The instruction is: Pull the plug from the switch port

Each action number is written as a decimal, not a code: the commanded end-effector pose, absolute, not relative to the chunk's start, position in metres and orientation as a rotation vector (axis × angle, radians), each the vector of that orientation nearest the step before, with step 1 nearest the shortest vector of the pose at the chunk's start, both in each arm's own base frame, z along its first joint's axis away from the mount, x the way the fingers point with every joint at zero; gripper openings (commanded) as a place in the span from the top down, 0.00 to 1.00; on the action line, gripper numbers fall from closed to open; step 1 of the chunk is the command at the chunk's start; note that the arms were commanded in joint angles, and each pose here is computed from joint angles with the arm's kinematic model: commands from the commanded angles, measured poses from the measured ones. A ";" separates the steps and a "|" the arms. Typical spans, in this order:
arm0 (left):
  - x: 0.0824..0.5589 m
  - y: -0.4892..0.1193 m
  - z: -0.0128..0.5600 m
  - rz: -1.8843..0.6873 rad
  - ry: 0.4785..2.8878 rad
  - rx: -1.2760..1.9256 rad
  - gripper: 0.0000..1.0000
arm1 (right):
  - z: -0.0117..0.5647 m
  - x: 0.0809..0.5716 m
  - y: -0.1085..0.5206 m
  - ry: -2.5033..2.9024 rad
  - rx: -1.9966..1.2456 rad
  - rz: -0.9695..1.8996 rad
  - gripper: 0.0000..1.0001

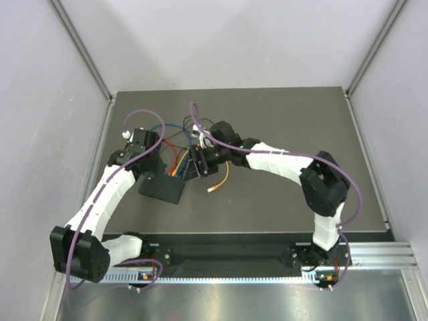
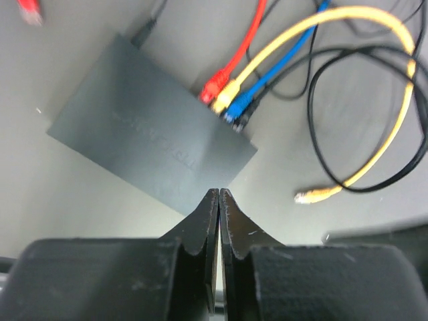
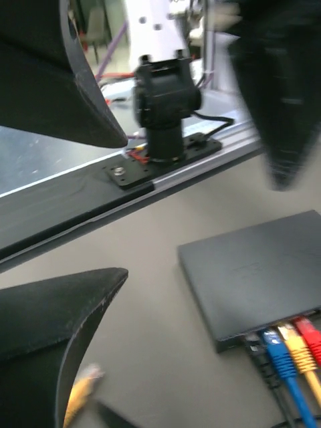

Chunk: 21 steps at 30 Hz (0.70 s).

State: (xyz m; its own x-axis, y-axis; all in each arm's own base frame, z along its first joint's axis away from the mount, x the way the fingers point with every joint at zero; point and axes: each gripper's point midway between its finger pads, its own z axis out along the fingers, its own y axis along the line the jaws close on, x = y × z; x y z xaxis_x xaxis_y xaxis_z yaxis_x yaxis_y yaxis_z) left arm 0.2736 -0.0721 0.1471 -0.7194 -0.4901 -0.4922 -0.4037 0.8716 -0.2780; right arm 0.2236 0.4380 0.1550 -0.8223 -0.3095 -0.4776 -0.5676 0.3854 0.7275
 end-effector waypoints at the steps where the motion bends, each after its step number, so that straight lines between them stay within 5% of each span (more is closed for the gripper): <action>1: 0.260 -0.081 0.133 -0.255 2.532 -0.657 0.94 | 0.171 0.233 0.475 2.315 -0.738 1.538 0.30; 8: 0.257 -0.065 0.111 -0.150 2.681 -0.616 1.00 | 0.138 0.258 0.505 2.392 -0.625 1.541 0.46; 21: 0.239 -0.088 0.069 -0.360 2.728 -0.770 1.00 | 0.082 0.282 0.481 2.510 -0.473 1.448 0.52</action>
State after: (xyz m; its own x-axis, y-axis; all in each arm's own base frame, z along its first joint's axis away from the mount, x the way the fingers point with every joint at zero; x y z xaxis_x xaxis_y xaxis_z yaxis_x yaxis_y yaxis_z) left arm 0.2277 -0.0783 0.0693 -0.8449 -0.4890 -0.2169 -0.4394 0.8656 -0.2401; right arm 0.2705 0.4804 0.0836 -0.9320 -0.2009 -0.3016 -0.3622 0.4882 0.7940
